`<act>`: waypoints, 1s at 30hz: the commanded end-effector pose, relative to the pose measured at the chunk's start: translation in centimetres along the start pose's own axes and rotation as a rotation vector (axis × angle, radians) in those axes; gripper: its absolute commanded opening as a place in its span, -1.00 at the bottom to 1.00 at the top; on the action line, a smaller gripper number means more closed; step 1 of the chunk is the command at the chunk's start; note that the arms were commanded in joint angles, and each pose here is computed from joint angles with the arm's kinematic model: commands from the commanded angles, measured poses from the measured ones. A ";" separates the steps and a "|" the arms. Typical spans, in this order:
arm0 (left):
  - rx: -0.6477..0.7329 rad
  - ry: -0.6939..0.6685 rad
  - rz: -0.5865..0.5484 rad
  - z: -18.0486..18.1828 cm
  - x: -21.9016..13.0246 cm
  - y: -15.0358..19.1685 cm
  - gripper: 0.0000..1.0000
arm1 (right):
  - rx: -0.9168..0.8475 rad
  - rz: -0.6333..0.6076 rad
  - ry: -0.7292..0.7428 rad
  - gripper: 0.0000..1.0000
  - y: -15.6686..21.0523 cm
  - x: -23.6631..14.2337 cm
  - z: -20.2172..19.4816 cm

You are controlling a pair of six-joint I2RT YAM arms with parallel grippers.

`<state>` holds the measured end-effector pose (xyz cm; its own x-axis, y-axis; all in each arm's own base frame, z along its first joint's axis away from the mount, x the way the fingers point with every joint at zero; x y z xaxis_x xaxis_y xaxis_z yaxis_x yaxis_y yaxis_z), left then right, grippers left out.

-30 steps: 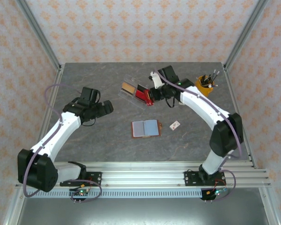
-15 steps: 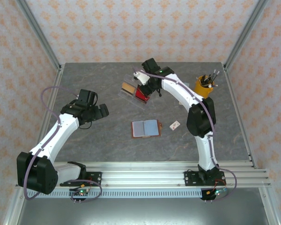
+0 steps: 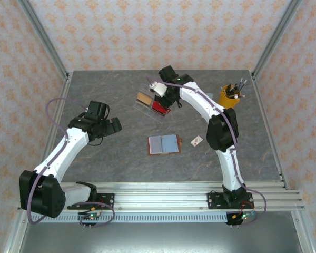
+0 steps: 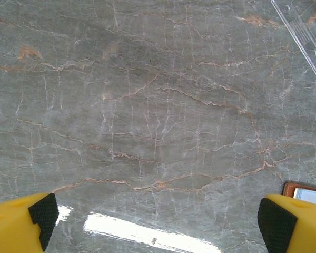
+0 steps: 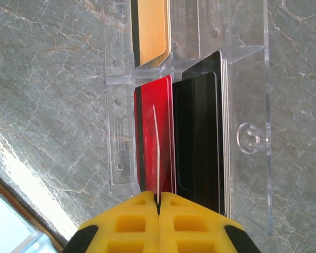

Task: Take the credit cards out of the card holder

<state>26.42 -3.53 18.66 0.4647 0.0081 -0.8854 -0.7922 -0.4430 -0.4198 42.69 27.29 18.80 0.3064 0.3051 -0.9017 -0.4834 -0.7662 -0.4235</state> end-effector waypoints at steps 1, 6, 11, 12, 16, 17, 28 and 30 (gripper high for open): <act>0.017 -0.033 0.020 0.5 0.4 0.3 1.00 | -0.002 0.011 0.011 -1.00 -0.4 0.2 -0.6; 0.022 -0.028 0.020 0.5 0.3 0.3 1.00 | 0.004 -0.001 0.003 -1.00 -0.9 0.2 -0.7; 0.026 -0.024 0.030 0.4 0.5 0.3 1.00 | 0.000 -0.010 -0.012 -1.00 -1.2 0.3 -0.6; 0.026 -0.023 0.033 0.3 0.6 0.3 1.00 | -0.003 -0.011 -0.015 -1.00 -1.2 0.3 -0.6; 0.027 -0.022 0.037 0.3 0.7 0.3 1.00 | -0.016 0.008 -0.014 -0.98 -1.0 0.9 -0.7; 0.027 -0.021 0.038 0.3 0.7 0.4 1.00 | -0.020 0.016 -0.010 -0.95 -1.0 1.1 -0.7; 0.030 -0.001 0.041 0.1 0.8 0.5 1.00 | -0.028 0.047 0.004 -0.69 -0.6 1.8 -1.0; 0.024 -0.001 0.042 0.1 0.9 0.5 1.00 | -0.011 0.038 0.007 -0.60 -0.9 1.6 -1.0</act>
<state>26.54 -3.86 18.01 0.4393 -0.0146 -0.8982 -0.8161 -0.4244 -0.3922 43.97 28.16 17.23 0.2755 0.2939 -0.9153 -0.4765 -0.7851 -0.3956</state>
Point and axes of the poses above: each hand's point on the last joint's axis, 136 mm out from that joint toward the fingers, its own x axis out along the fingers, its own z axis along the line the jaws close on, y = z × x, the point moved 6 cm from there along -x, back along the fingers, and after that the axes turned 1 degree about -x, right-handed, at the moved point
